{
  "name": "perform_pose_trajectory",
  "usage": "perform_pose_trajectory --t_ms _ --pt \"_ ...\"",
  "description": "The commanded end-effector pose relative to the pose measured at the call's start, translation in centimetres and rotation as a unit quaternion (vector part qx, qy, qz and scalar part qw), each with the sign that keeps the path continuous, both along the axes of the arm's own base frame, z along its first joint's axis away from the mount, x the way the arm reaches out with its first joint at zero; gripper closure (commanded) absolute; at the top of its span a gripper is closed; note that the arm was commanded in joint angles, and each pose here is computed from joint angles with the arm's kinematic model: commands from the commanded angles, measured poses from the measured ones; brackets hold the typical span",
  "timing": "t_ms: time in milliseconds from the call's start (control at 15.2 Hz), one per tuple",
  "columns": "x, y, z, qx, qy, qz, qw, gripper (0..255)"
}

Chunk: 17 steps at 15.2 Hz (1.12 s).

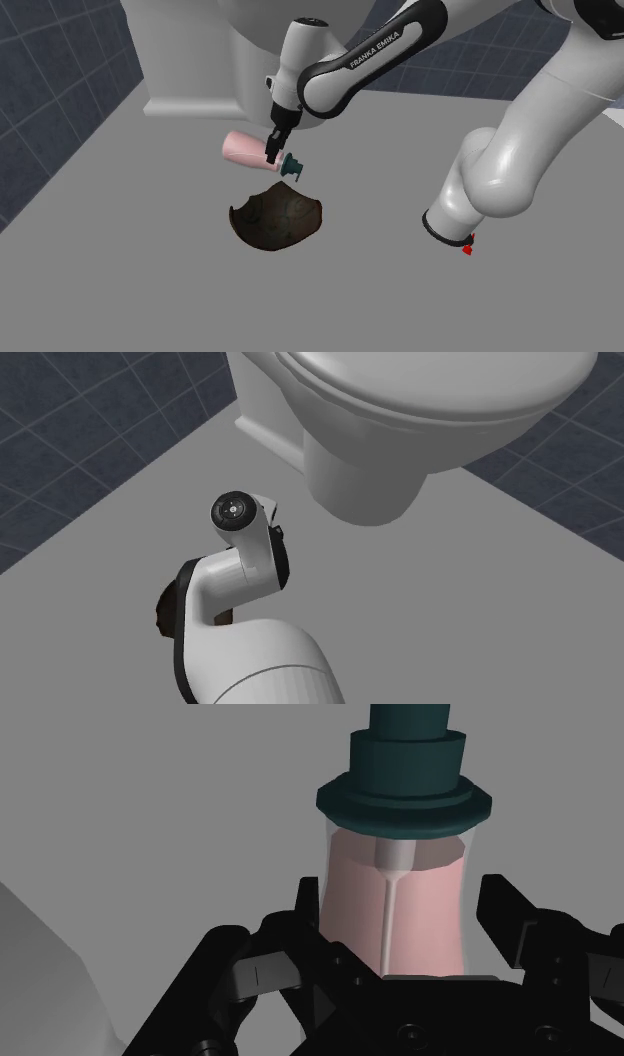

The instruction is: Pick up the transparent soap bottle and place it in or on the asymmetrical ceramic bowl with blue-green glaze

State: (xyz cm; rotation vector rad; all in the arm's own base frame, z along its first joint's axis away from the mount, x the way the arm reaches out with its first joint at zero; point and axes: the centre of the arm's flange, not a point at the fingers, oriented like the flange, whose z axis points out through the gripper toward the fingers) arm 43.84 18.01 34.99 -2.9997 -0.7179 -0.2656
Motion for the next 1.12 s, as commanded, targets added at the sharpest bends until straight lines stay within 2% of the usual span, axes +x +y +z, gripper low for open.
perform_pose_trajectory --t_ms 0,1056 --pt "0.0 0.0 -0.1 0.000 0.000 0.000 1.0000 255" --pt "0.0 0.0 8.4 0.000 0.000 0.000 1.0000 255"
